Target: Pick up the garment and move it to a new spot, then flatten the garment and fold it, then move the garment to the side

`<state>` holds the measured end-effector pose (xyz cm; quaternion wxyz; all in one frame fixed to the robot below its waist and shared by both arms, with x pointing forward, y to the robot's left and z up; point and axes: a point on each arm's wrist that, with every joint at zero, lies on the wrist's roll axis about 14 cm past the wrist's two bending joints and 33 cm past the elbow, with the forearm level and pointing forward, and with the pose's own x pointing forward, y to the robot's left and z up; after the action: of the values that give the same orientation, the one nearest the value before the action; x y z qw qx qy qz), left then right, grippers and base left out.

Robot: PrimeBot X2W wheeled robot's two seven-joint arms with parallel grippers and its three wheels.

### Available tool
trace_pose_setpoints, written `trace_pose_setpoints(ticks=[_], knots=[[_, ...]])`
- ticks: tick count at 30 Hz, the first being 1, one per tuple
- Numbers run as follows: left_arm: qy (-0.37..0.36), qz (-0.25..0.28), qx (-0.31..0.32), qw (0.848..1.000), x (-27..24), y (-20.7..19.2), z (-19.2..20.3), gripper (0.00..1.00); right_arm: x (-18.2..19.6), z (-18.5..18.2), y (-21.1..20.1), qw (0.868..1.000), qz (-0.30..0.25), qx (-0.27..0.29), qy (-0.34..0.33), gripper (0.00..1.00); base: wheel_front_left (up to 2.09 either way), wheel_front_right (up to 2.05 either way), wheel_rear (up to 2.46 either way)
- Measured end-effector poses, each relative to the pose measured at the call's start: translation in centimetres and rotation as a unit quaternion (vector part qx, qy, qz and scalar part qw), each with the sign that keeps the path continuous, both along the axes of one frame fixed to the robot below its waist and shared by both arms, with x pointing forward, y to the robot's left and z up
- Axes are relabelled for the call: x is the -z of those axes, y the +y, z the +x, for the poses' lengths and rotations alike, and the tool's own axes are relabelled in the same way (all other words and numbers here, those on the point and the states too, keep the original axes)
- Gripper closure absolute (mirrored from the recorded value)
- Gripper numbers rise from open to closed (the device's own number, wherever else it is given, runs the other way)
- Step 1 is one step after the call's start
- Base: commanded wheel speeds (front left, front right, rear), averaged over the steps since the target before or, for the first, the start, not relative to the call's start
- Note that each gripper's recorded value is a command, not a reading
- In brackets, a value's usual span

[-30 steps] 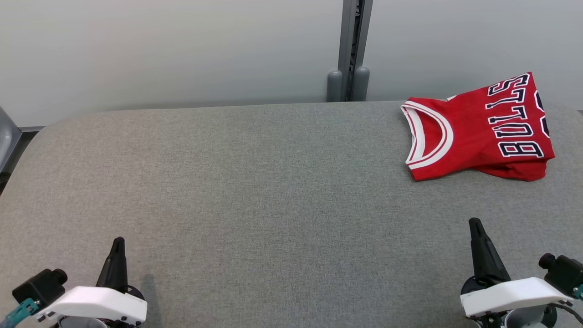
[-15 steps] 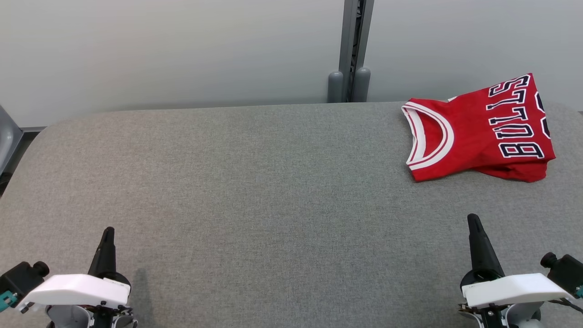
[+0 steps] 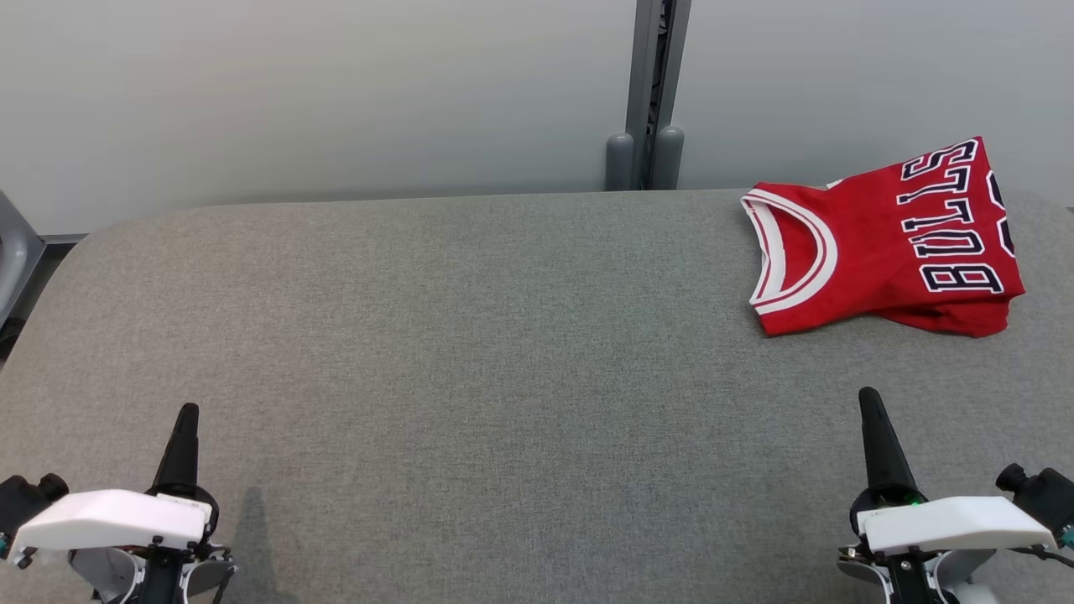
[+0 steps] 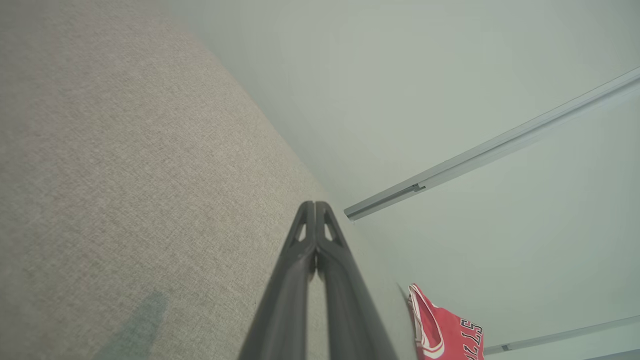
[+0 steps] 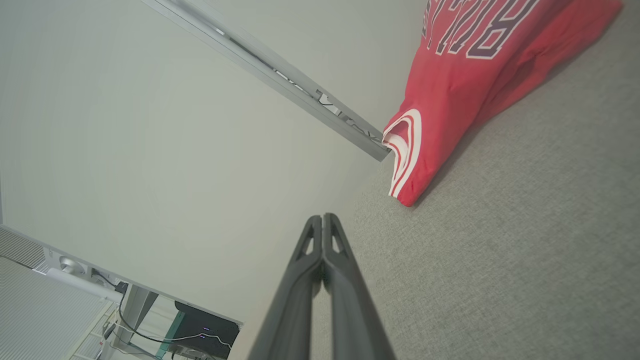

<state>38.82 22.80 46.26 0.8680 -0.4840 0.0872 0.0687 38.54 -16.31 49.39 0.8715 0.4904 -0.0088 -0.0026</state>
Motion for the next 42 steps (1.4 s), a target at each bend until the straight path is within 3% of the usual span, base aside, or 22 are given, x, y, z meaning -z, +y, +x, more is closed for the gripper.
trace_pose_setpoints(ticks=[42], knots=[[-0.048, -0.188, -0.005, 0.981, -2.4, 1.2, 1.2, 1.00, -0.7, 0.7, 0.6, 0.984, 0.178, 0.011, 0.003, 1.00, 0.00, 0.00, 0.00]])
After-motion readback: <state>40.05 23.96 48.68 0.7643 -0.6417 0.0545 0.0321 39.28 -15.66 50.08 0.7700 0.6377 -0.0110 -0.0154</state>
